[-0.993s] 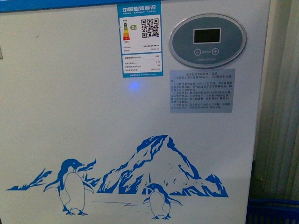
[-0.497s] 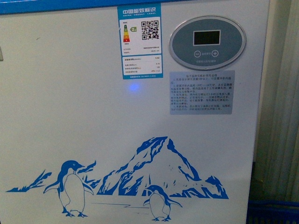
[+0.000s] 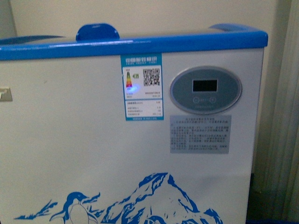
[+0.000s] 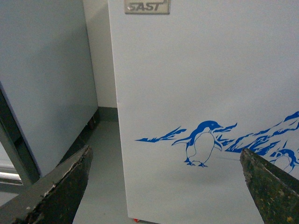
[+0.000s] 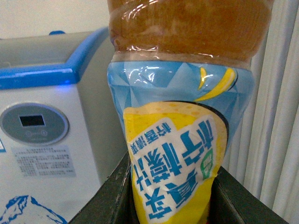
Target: Put drink in fridge
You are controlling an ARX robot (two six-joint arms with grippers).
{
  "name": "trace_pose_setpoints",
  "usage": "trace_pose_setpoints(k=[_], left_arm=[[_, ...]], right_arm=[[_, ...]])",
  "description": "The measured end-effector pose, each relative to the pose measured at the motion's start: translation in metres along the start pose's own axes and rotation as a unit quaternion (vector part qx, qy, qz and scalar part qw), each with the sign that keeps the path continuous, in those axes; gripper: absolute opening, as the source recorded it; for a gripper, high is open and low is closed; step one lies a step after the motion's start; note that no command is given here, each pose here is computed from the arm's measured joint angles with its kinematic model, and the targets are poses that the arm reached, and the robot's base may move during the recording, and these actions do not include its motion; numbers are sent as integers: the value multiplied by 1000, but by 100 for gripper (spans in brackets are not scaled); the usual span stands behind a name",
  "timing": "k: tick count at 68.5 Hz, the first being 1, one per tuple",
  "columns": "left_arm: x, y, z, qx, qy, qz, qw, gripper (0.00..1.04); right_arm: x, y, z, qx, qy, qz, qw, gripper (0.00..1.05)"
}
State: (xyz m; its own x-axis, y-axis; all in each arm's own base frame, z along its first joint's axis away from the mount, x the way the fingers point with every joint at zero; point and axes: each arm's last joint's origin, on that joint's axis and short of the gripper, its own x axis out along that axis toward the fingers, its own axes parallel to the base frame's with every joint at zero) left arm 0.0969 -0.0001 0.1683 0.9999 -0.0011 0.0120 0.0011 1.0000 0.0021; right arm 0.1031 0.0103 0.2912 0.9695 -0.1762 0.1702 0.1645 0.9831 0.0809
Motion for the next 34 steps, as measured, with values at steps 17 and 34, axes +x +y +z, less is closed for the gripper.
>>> trace_pose_setpoints(k=[17,34], left_arm=[[0,0,0,0,0,1,1000,97],[0,0,0,0,0,0,1000,97]], right_arm=[[0,0,0,0,0,0,1000,33],[0,0,0,0,0,0,1000,33]])
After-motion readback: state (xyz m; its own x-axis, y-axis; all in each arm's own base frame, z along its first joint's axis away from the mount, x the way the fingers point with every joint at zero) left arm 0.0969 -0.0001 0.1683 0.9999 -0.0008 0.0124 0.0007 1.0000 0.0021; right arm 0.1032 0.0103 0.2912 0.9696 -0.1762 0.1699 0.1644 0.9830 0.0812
